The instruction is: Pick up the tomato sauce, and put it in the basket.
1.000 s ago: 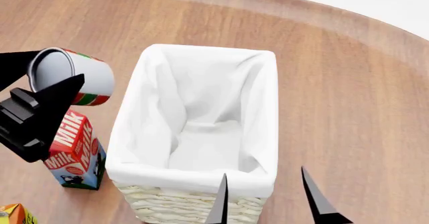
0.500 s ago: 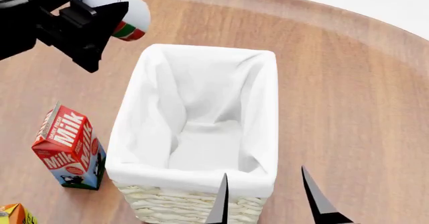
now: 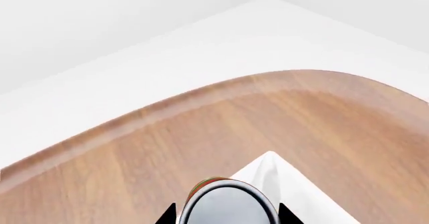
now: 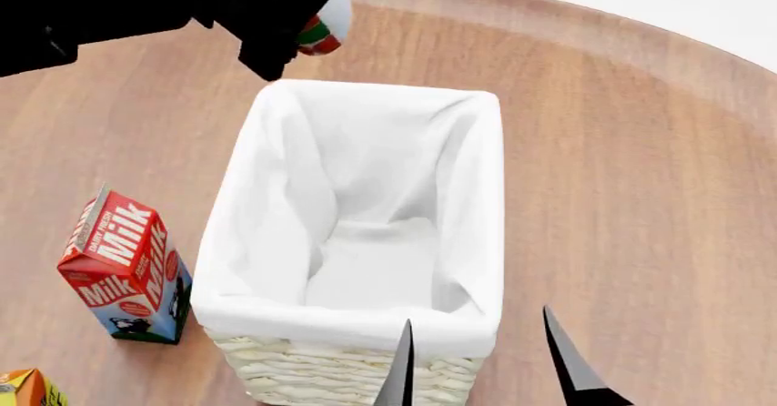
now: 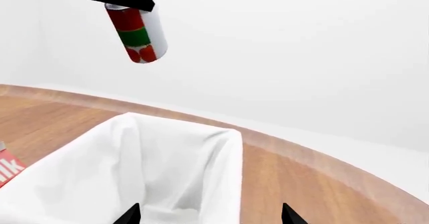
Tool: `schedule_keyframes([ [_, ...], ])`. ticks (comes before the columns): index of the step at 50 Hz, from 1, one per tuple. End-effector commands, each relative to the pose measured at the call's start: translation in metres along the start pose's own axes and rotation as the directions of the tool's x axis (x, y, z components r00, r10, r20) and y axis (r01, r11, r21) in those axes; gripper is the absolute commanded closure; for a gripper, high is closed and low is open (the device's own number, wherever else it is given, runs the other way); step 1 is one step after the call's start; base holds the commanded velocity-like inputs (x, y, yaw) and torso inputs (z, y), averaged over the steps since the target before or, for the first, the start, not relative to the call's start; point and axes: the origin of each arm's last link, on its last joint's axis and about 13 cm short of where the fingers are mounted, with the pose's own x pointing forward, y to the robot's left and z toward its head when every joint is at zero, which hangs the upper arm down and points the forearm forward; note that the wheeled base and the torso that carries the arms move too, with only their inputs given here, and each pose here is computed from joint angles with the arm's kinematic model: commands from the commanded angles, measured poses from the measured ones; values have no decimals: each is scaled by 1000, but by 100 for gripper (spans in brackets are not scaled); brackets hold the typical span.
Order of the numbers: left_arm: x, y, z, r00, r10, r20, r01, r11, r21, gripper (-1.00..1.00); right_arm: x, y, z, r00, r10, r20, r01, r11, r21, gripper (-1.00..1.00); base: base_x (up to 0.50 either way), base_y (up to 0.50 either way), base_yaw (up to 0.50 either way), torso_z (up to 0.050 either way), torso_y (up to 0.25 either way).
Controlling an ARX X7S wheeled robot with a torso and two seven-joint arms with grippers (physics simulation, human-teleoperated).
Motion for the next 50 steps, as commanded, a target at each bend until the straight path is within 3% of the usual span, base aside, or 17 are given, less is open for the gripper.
schedule_keyframes([
  [1, 24, -3, -5, 998, -20, -64, 21, 1000, 17, 100, 0, -1, 2, 1000, -7, 2, 7, 1000, -10, -100, 0, 0, 0, 0, 0],
  [11, 43, -7, -20, 991, -43, -127, 46, 999, 24, 100, 1, -2, 1, 1000, -9, 4, 9, 1000, -8, -100, 0, 0, 0, 0, 2],
  [12, 45, -7, -21, 991, -53, -126, 61, 997, 57, 100, 1, -2, 1, 1000, -9, 3, 9, 1000, -8, -100, 0, 0, 0, 0, 0],
  [25, 60, -1, -19, 987, -39, -156, 43, 999, 22, 100, 1, 0, 0, 1000, 1, 5, -1, 1000, -7, -100, 0, 0, 0, 0, 0],
  [34, 70, -6, -35, 979, -63, -195, 68, 997, 20, 100, 1, -1, 2, 1000, -1, 2, 1, 1000, -8, -100, 0, 0, 0, 0, 0],
  [37, 72, -7, -41, 975, -41, -217, 56, 996, 64, 100, 0, -1, 3, 1000, -3, 4, 3, 1000, -9, -100, 0, 0, 0, 0, 0],
  [50, 80, -17, -58, 963, -97, -251, 113, 992, 50, 100, 1, -1, 0, 1000, 1, 4, -1, 1000, -3, -100, 0, 0, 0, 0, 0],
])
